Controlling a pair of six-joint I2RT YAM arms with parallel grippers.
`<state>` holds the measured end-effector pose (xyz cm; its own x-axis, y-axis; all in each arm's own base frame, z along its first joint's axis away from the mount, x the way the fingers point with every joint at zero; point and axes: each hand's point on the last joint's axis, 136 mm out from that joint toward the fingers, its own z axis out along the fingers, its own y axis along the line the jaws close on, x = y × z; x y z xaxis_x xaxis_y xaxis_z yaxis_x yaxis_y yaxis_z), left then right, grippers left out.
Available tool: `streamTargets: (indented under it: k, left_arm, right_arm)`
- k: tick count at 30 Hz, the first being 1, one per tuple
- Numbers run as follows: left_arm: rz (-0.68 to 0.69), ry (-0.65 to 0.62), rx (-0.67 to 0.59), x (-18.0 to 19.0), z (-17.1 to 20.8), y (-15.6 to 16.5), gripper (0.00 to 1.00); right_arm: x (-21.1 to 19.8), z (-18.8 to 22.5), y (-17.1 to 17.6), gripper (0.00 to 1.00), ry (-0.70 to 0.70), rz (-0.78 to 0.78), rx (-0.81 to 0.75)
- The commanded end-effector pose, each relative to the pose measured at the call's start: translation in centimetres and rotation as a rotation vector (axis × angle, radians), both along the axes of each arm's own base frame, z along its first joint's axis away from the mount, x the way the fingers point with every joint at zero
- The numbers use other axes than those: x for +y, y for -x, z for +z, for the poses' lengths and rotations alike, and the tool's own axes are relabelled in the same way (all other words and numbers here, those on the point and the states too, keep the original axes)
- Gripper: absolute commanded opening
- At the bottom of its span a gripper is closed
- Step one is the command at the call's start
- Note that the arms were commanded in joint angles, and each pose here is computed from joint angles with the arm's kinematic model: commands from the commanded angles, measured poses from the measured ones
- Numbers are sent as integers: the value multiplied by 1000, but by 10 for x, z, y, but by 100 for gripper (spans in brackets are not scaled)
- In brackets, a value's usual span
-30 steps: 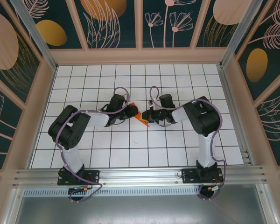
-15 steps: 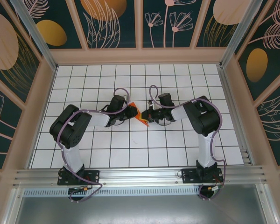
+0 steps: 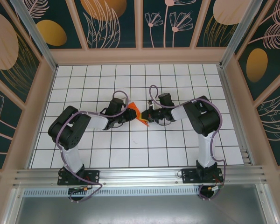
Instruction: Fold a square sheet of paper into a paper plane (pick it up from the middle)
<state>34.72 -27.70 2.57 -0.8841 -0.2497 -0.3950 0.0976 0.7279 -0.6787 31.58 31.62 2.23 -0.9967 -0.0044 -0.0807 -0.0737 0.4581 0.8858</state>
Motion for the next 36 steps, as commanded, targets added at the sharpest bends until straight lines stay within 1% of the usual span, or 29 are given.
streamTargets:
  k: [1,7,13,20,24,30,36]
  left_arm:
    - [7,-39,25,1,-8,-3,21]
    - [18,-87,60,1,-19,-9,19]
    - [37,-175,114,12,-36,-6,16]
    - [43,-295,180,27,-60,1,15]
    - [45,-333,198,32,-67,1,14]
    - [40,-349,213,34,-72,4,14]
    - [33,-342,217,32,-73,5,14]
  right_arm:
    - [-25,-55,6,0,184,-85,82]
    - [-26,-57,7,0,191,-76,77]
    - [-25,-55,8,0,192,-69,72]
    - [-19,-34,3,0,152,-44,22]
    - [-16,-17,4,8,129,-10,-15]
    - [-13,4,7,15,107,34,-60]
    - [-13,9,10,17,129,63,-80]
